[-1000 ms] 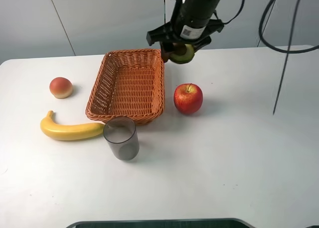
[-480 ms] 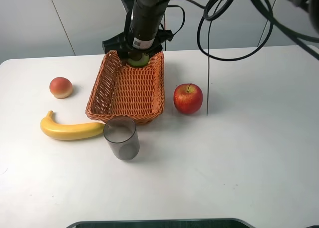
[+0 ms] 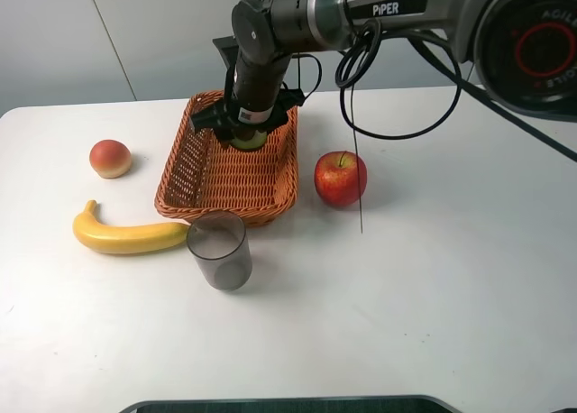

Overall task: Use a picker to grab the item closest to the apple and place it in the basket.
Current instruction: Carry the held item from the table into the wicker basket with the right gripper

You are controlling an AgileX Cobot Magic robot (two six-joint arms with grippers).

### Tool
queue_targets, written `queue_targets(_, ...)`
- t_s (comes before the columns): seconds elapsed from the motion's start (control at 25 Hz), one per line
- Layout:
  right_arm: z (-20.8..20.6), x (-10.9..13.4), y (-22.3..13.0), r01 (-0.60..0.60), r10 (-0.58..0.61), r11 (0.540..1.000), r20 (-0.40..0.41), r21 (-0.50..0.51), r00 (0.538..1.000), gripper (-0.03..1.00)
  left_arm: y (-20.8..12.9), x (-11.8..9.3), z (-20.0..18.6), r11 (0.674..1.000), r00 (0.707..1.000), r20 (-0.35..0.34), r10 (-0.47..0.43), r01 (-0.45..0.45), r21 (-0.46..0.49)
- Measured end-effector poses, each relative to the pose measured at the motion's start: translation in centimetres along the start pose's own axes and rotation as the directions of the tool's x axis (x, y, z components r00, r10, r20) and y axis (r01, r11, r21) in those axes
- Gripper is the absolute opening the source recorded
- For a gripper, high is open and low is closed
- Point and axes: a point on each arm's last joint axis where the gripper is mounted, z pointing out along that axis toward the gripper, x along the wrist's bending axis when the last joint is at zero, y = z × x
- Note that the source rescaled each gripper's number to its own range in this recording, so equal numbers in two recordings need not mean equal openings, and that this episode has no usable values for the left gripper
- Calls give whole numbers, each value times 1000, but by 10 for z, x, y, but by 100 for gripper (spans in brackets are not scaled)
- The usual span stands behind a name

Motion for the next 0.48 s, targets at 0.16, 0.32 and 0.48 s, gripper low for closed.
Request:
queue_targets(0.16, 4, 5, -2, 16, -16, 1000, -7, -8, 1000, 4, 0, 0, 0, 1000, 1000, 0, 0, 0, 0)
queue_targets(0.32, 4, 5, -1, 20, -20, 1000, -8, -13, 1000, 4, 0, 0, 0, 1000, 1000, 0, 0, 0, 0)
queue_targets(0.48, 6, 5, -2, 34, -34, 999, -5, -2, 999, 50, 0, 0, 0, 1000, 1000, 0, 0, 0, 0)
